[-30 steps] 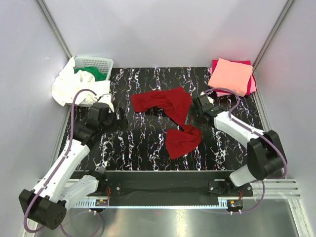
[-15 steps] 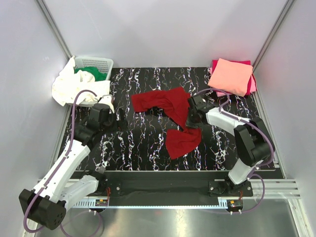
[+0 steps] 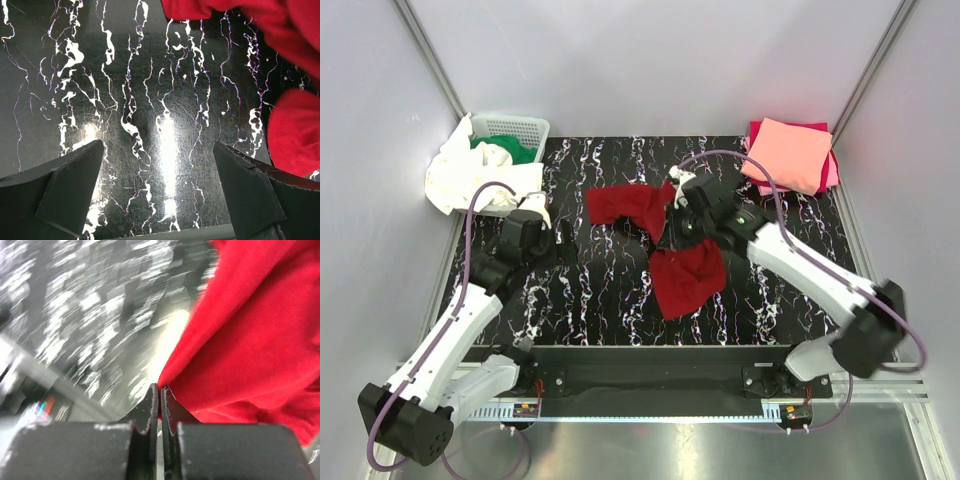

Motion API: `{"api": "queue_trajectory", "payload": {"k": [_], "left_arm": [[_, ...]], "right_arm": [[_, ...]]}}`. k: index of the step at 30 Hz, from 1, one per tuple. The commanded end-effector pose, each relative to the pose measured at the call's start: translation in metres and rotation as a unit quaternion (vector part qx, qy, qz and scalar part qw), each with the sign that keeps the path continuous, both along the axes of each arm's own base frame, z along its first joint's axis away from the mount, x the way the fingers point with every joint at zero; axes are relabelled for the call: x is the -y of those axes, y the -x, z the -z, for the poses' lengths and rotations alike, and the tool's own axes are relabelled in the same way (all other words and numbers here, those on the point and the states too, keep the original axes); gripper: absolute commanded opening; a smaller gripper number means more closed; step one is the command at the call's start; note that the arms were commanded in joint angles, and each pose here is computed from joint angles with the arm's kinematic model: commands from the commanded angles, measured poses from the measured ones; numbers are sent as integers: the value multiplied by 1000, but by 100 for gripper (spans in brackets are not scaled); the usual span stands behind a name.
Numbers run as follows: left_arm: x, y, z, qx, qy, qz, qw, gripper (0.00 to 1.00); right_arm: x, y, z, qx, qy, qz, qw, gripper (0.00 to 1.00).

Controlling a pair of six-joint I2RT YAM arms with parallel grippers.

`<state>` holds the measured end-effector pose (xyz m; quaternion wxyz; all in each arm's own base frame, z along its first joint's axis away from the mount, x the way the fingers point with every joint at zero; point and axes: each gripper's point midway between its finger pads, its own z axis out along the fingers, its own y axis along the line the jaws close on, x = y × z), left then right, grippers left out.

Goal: Fold and stack the t-shirts

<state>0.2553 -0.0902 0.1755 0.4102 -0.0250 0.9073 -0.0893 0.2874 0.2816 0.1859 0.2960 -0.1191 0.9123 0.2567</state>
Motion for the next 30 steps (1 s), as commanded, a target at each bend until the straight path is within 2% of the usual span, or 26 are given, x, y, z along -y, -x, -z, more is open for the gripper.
{"api": "queue_trajectory", "payload": {"k": [1, 2, 6, 7, 11, 16, 25, 28, 30], "left_arm": [[2, -6, -10, 28, 11, -5, 1000, 99], [3, -7, -12, 30, 13, -5, 999, 99], [8, -9, -11, 29, 27, -3, 999, 99], [10, -10, -11, 28, 33, -4, 999, 99], [24, -8, 5, 7, 70, 2, 998, 99], [36, -7, 23, -18, 102, 2, 995, 97], [66, 1, 47, -49, 111, 32, 992, 96], [94, 6, 49, -49, 143, 69, 986, 95], [102, 7, 56, -58, 136, 75, 986, 95]], "right_arm": [[10, 76, -16, -38, -26, -83, 995, 21], [17, 91, -4, -70, -17, -82, 994, 42], [62, 124, 53, -134, 34, 13, 990, 66], [70, 126, 49, -123, 27, 28, 992, 68], [90, 132, 50, -112, 30, 77, 990, 71], [91, 135, 69, -144, 45, 92, 984, 71], [54, 141, 99, -200, 50, 44, 978, 70], [44, 132, 109, -199, 54, 42, 978, 70], [37, 121, 115, -200, 67, 40, 977, 67]]}}
